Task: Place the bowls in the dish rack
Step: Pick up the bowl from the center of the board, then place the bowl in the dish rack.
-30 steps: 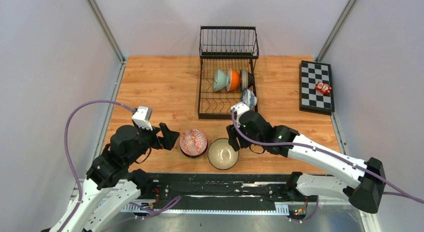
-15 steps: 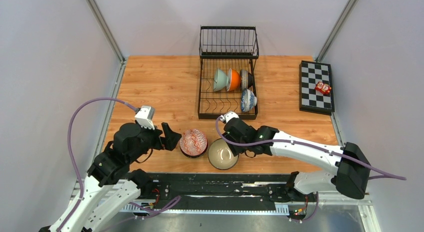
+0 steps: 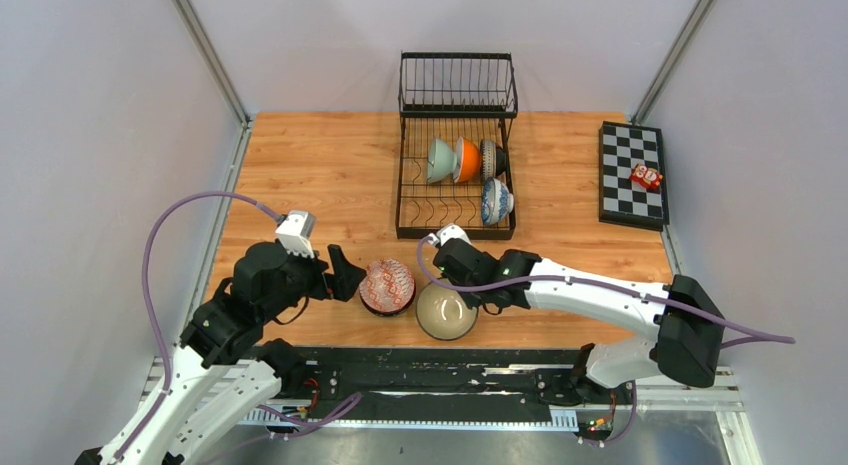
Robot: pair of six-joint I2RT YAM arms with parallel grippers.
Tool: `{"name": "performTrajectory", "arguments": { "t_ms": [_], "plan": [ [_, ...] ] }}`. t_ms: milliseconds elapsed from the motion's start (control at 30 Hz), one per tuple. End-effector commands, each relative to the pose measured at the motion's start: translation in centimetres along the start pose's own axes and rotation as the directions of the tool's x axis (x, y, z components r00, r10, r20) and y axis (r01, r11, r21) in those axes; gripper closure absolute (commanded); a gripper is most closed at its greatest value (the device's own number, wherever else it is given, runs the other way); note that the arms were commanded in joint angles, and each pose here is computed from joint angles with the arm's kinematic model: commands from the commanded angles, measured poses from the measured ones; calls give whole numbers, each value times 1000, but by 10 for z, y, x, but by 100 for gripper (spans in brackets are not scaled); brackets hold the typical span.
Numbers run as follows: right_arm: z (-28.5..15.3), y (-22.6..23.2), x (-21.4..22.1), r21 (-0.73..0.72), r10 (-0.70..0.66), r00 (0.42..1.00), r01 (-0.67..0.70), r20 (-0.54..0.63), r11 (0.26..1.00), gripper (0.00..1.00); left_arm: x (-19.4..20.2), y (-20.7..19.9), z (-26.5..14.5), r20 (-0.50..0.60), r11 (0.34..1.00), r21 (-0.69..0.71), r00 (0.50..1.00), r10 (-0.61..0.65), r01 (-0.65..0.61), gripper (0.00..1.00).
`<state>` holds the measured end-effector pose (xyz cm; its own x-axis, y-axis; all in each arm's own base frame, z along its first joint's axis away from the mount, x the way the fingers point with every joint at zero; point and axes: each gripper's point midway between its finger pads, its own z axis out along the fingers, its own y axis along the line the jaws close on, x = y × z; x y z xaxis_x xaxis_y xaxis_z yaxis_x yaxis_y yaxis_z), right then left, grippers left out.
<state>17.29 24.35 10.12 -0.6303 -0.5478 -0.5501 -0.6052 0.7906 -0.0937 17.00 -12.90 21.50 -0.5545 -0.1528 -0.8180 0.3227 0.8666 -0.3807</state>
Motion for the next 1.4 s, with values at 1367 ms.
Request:
{"name": "performTrajectory", "arguments": {
  "t_ms": [1367],
  "plan": [
    [-92, 15, -105, 53, -124, 959, 114, 255, 992, 97, 19, -89, 53, -148, 987, 140, 984, 96, -75, 19]
  ]
}}
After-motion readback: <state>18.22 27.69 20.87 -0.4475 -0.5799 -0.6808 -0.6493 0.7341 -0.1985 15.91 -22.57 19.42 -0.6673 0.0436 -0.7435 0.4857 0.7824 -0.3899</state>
